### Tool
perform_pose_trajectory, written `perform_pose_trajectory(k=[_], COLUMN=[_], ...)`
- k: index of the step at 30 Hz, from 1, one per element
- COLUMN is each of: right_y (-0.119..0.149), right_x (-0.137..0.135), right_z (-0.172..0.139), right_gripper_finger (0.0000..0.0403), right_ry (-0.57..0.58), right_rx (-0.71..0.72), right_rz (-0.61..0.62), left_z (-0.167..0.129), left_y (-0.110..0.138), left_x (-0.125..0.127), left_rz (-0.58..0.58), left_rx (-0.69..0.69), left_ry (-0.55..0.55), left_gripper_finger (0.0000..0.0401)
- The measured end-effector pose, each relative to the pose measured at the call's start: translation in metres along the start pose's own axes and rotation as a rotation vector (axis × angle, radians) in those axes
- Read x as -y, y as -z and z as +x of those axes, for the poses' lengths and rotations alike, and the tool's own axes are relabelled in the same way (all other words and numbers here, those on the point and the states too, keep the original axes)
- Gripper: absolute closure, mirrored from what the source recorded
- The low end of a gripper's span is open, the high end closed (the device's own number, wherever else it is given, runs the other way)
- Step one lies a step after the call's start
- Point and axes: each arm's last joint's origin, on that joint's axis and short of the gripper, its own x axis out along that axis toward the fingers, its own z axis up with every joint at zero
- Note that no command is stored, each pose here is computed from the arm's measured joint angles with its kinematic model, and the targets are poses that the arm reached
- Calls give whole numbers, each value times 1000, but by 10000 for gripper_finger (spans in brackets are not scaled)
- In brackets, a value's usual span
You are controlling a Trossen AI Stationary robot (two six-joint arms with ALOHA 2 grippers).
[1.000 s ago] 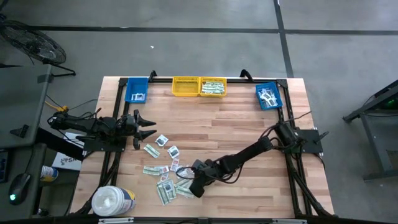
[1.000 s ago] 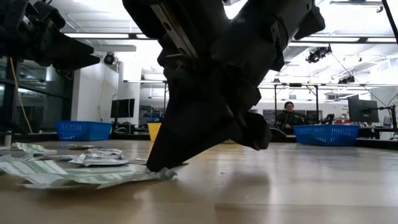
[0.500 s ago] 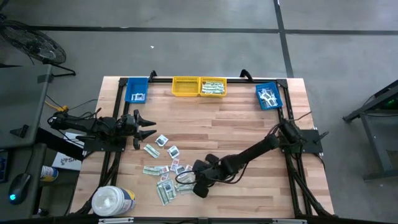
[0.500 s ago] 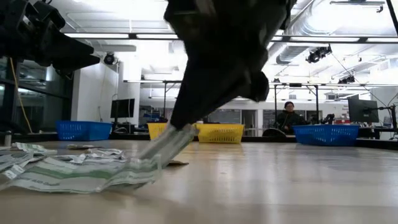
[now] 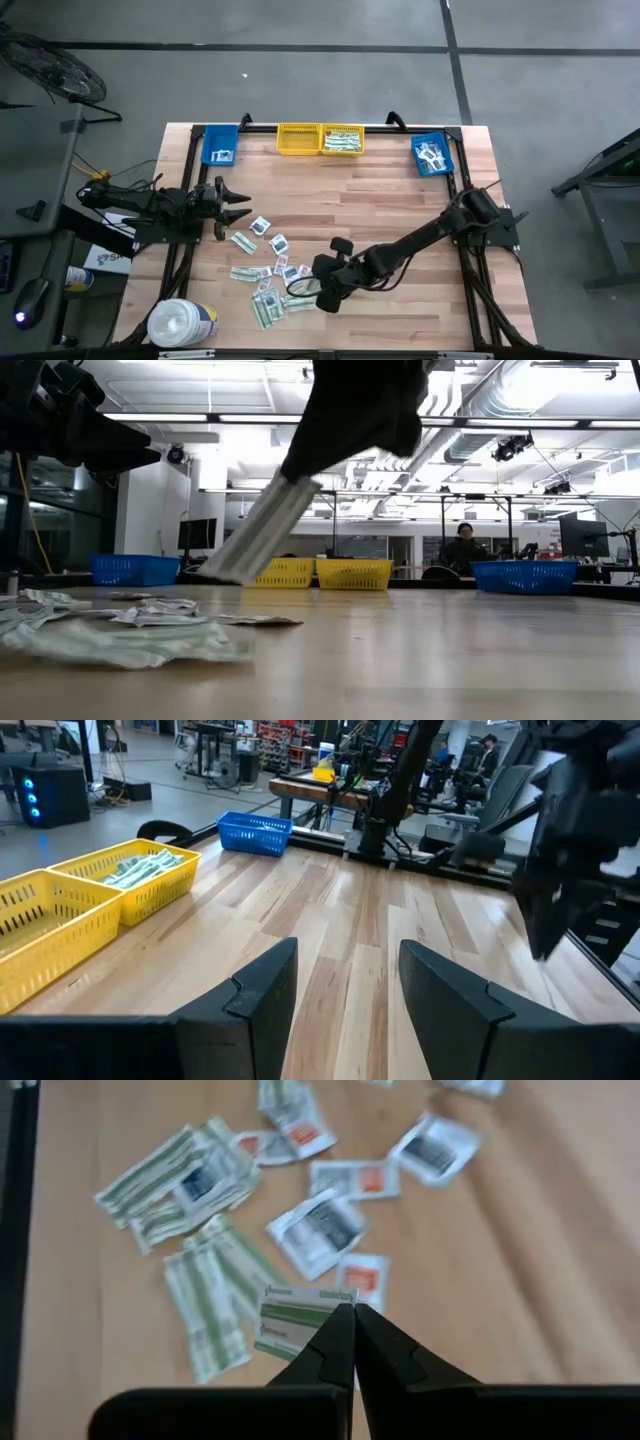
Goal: Pick & Place First Aid Supplies
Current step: Put the green bandage pack into the right yellow bin
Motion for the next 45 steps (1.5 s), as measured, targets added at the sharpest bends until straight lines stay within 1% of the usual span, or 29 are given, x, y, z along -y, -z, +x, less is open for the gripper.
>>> perform_pose_trajectory(k=[4,8,13,16,23,26,30,35,38,42,45], right_y=[-8,-13,-18,-15,3,11,18,18,15,10,7], right_x=[7,16,38,58,111,134,162,192,206,230,253], right_z=[-13,-22,-35,-37,-40,-44,-46,-46,-45,-44,-44], right_gripper_finger=[403,403,403,403,403,403,403,403,403,403,403], right_ry=[61,151,283,335,380,417,479,581,676,801,842], right_rx=[38,61,79,81,124,161,221,302,336,355,366], right_rz=[-36,-73,-80,-73,9,43,55,33,-10,-36,-26], left_z=[0,0,0,0,0,0,0,0,0,0,0], left_y=[0,0,0,0,0,0,0,0,0,0,0], left_x=[0,0,0,0,0,0,0,0,0,0,0], left_rz=[0,0,0,0,0,0,0,0,0,0,0], left_rx=[0,0,0,0,0,0,0,0,0,0,0], left_ry=[0,0,0,0,0,0,0,0,0,0,0], left_gripper_finger=[224,224,224,224,224,224,224,224,224,224,224])
